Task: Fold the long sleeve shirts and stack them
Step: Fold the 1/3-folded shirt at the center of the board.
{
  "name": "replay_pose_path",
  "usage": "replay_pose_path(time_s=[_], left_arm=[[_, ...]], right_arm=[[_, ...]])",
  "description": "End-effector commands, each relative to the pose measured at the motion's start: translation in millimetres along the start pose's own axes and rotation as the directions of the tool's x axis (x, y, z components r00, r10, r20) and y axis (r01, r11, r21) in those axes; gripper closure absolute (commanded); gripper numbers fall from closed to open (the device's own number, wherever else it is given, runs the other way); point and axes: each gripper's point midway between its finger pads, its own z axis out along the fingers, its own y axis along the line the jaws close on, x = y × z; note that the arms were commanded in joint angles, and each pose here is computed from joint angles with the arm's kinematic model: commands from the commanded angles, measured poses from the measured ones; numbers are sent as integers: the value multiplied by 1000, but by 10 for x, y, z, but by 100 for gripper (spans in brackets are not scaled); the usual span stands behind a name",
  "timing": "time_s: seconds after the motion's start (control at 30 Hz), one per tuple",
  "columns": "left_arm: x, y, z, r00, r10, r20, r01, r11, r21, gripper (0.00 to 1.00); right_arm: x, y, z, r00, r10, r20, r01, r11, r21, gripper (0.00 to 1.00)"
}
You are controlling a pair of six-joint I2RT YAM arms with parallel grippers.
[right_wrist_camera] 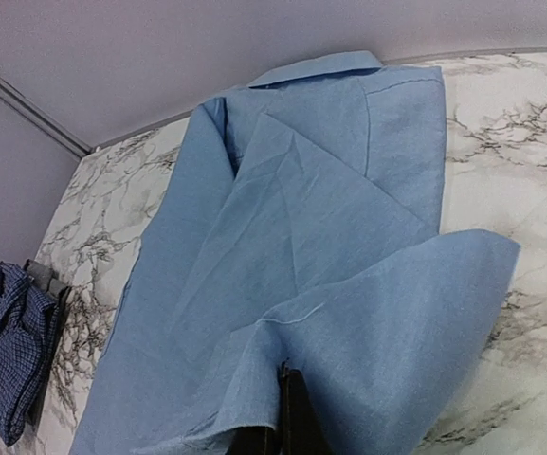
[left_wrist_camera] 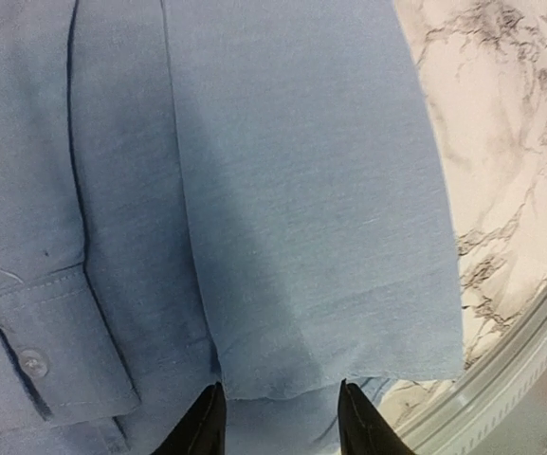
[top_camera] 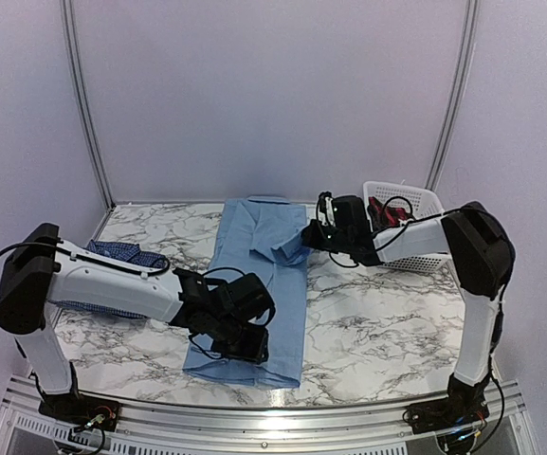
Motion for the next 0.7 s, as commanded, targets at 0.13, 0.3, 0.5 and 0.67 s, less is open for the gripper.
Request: replay_pose_path(time_s=[0.13, 0.3, 0.5, 0.67], left_arm=[[-339, 180, -410, 998, -15, 65, 12, 999, 42, 56], [-519, 343, -448, 997, -31, 72, 28, 998, 50, 55], [-834, 472, -480, 992, -59, 116, 53, 997, 55, 51], [-1290, 456, -433, 979, -34, 199, 23, 998, 61, 51]], right_arm=[[775, 217, -338, 983, 106, -152, -115, 992, -48, 98], [1142, 305, -557, 972, 60, -228, -76, 995, -62, 72], [1181, 293, -932, 967, -50, -250, 35, 997, -62, 46], [996, 320, -1107, 959, -158, -234, 153, 987, -42, 37]])
